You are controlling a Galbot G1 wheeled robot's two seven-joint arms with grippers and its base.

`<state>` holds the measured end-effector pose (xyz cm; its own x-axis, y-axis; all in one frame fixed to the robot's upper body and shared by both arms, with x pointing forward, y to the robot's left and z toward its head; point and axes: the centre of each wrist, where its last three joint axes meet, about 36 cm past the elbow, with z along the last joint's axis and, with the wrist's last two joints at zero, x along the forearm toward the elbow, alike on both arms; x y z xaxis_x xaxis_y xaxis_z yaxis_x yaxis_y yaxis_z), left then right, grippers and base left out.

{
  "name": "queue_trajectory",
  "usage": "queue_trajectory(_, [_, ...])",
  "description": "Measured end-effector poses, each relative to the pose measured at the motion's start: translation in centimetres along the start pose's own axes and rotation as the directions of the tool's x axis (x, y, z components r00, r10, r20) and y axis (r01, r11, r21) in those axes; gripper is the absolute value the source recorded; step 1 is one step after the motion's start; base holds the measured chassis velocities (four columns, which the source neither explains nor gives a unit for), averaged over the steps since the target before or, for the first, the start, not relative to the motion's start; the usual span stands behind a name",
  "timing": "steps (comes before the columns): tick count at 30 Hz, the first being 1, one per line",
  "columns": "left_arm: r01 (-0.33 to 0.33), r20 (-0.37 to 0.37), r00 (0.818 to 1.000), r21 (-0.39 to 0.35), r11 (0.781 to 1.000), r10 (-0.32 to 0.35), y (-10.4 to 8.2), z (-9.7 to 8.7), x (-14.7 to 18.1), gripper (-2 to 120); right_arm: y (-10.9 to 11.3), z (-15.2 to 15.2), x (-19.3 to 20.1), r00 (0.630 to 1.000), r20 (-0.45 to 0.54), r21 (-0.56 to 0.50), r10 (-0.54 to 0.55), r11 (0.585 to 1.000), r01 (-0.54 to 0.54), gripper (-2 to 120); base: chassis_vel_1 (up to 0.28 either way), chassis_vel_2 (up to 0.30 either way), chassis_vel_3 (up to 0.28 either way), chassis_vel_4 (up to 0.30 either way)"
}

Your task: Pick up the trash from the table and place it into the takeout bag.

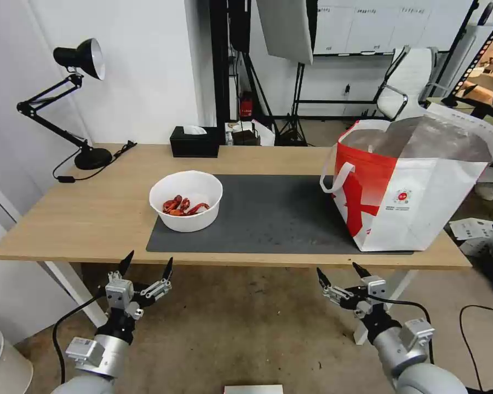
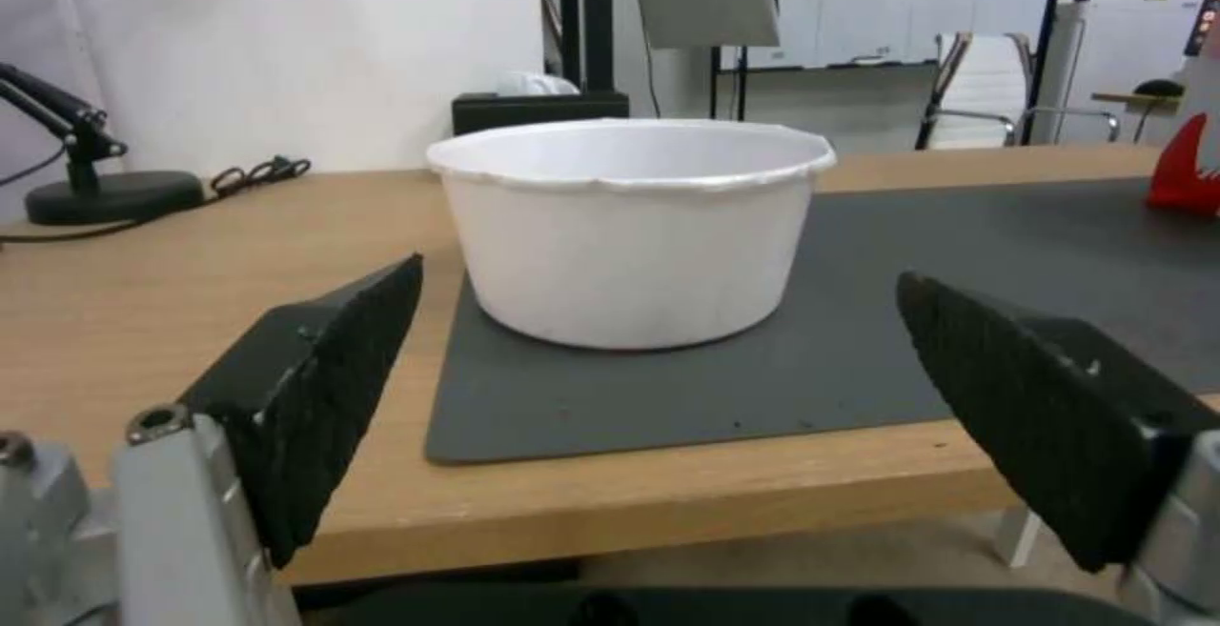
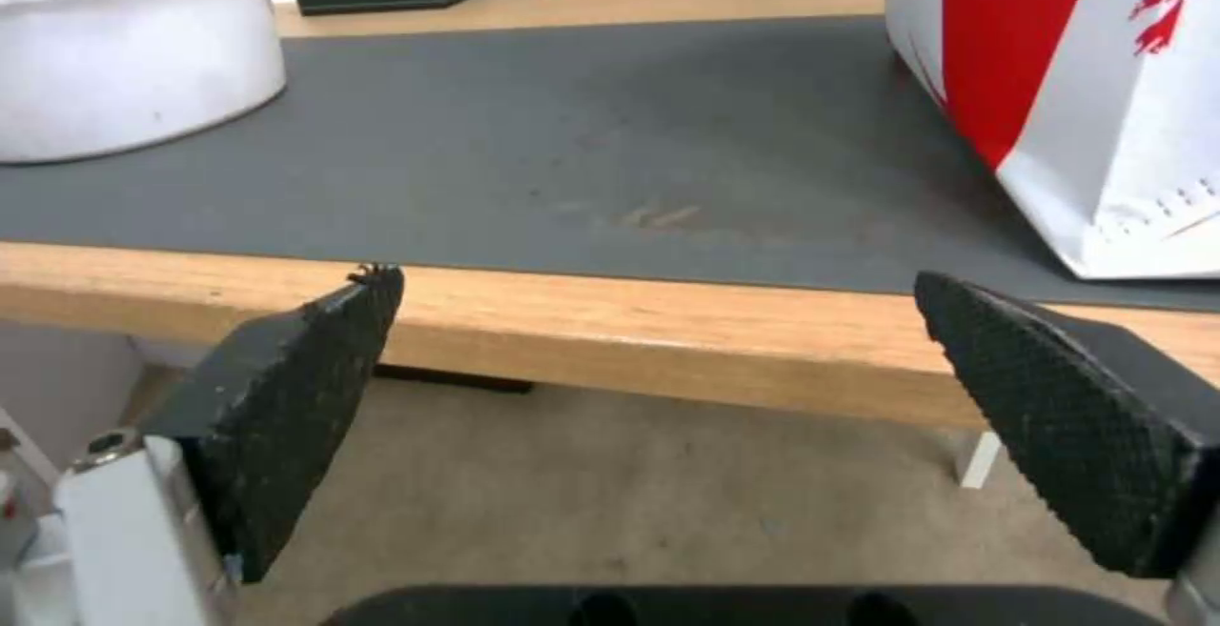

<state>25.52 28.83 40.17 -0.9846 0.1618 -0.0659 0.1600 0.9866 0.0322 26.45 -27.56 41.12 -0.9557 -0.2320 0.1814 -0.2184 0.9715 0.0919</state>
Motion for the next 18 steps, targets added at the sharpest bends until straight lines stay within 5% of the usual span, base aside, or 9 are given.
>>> queue_trajectory(18, [0.005,0.008,1.0,-0.002,1.0,-0.005,-0.16,-0.5,0.36,100,-0.01,-0.11,0.14,1.0,0.008,-0.004,-0.011,1.0,0.011,100,0.0,0.0,0.0,0.0])
